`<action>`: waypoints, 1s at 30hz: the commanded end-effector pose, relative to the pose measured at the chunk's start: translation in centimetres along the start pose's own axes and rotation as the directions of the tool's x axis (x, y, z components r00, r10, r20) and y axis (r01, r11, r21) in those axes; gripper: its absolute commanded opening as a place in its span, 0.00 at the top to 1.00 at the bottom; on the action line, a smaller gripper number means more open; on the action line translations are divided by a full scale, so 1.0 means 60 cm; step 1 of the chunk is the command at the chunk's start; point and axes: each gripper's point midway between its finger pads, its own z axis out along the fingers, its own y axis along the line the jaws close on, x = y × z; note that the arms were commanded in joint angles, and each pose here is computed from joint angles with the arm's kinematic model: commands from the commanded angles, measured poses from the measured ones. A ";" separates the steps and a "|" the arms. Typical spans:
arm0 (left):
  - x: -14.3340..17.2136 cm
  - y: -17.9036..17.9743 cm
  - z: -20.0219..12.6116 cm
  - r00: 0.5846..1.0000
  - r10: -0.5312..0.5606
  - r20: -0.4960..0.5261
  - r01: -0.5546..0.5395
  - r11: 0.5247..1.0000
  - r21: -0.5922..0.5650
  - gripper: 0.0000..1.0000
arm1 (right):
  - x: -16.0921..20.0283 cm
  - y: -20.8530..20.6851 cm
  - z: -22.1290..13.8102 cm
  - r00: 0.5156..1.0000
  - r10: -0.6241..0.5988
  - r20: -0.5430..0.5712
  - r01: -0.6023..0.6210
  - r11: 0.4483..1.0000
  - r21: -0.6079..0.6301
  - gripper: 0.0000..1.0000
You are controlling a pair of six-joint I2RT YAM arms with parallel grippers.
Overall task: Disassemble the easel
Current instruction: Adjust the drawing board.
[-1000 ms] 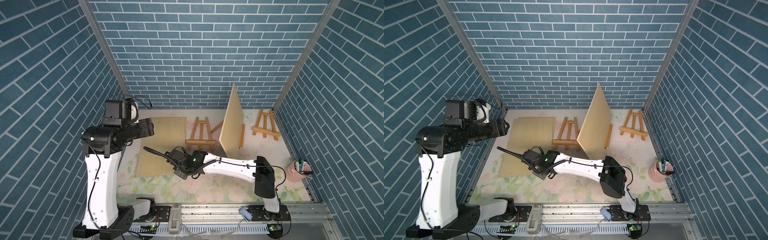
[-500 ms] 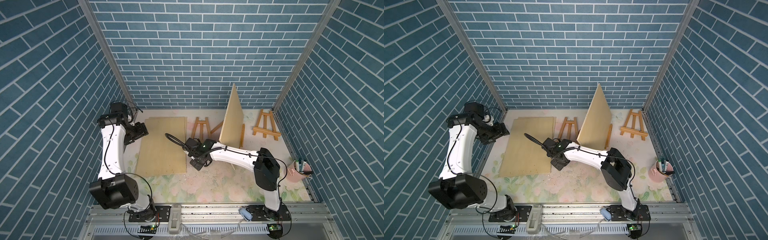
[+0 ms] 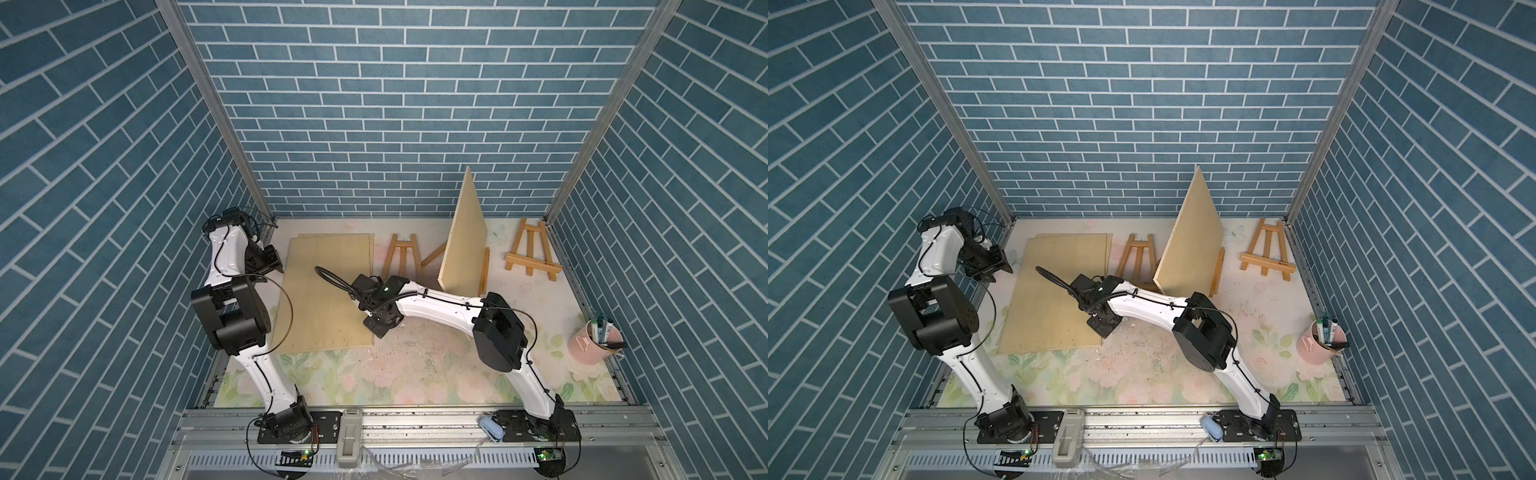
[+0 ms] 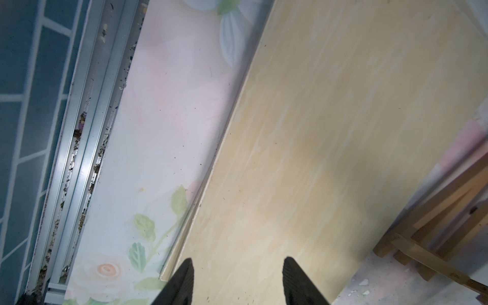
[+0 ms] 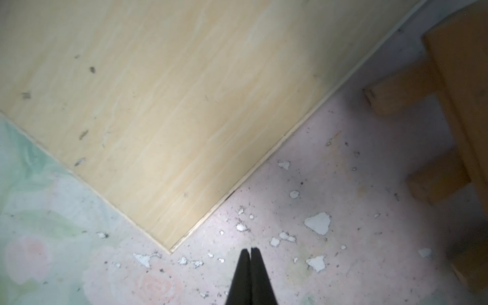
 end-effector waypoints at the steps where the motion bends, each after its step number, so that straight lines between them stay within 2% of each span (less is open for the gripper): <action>1: -0.012 0.028 0.002 1.000 -0.003 -0.002 0.003 1.000 -0.018 0.46 | 0.010 -0.008 0.012 0.998 0.036 -0.052 -0.035 0.999 0.026 1.00; 5: -0.029 0.063 0.039 0.999 -0.016 -0.050 0.013 0.997 -0.070 0.54 | 0.005 -0.020 0.023 0.995 0.077 -0.058 -0.075 0.997 0.034 1.00; 8: -0.040 0.079 0.064 0.997 -0.020 -0.073 0.013 0.996 -0.087 0.55 | -0.004 -0.022 0.030 0.994 0.086 -0.061 -0.084 0.996 0.033 1.00; 17: -0.059 0.086 0.138 0.990 -0.024 -0.137 0.014 0.997 -0.073 0.54 | -0.019 -0.023 0.047 0.989 0.120 -0.087 -0.118 0.993 0.024 1.00; 30: -0.060 0.078 0.193 0.982 0.006 -0.188 -0.014 0.999 -0.038 0.54 | -0.028 -0.019 0.060 0.981 0.158 -0.115 -0.160 0.987 -0.006 1.00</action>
